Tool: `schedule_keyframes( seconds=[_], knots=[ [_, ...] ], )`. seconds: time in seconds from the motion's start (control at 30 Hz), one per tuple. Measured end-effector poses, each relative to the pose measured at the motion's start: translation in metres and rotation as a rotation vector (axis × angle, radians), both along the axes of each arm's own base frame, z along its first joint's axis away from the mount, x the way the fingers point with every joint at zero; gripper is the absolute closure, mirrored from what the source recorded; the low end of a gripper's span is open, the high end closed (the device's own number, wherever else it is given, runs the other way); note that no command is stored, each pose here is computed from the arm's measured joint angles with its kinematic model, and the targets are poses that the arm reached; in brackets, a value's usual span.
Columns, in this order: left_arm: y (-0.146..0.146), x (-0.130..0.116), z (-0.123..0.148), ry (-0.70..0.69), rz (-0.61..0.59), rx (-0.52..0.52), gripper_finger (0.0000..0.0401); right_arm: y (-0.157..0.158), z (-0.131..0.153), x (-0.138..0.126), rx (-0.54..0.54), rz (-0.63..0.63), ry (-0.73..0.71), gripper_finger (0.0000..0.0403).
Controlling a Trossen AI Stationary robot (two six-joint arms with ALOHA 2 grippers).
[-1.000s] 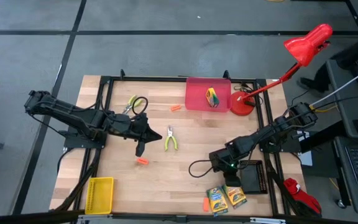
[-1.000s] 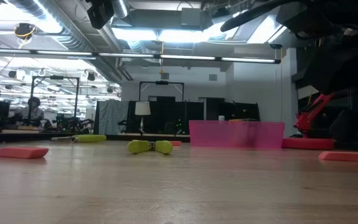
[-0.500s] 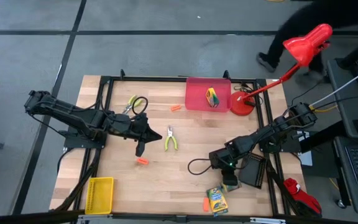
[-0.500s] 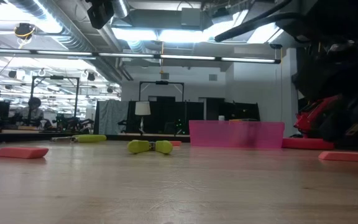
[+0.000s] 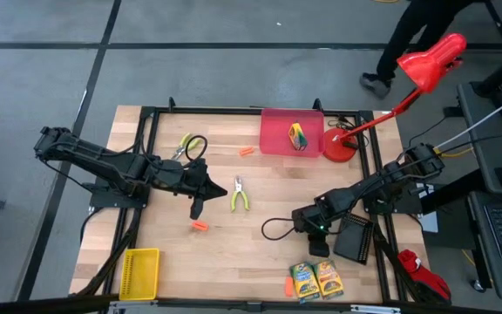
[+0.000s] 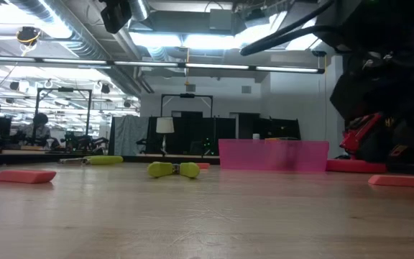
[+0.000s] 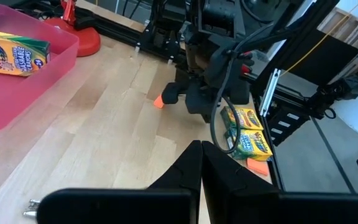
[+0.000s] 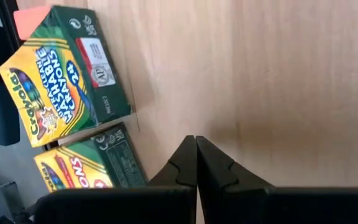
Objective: Pick & Place School Supplies
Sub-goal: Put the yellow crayon box into the red bin
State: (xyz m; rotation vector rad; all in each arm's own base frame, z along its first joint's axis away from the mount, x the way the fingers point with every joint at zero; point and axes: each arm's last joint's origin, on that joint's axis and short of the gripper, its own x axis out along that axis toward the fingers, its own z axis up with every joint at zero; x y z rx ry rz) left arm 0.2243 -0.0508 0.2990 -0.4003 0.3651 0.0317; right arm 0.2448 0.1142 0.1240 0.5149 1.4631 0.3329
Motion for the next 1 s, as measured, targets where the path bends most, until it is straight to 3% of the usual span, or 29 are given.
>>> schedule_keyframes(
  seconds=[0.1, 0.43, 1.0],
  knots=[
    [-0.002, 0.000, 0.000, 0.000, -0.007, -0.001, 0.0398, 0.000, 0.002, 0.000, 0.024, 0.020, -0.006, 0.0403],
    [-0.003, -0.001, 0.000, 0.001, -0.010, -0.008, 0.0398, 0.009, 0.024, -0.004, 0.275, 0.144, -0.037, 0.0403],
    [-0.009, -0.003, 0.000, -0.003, 0.007, 0.003, 0.0398, 0.024, 0.019, -0.012, 0.238, 0.179, -0.005, 0.0403]
  ],
)
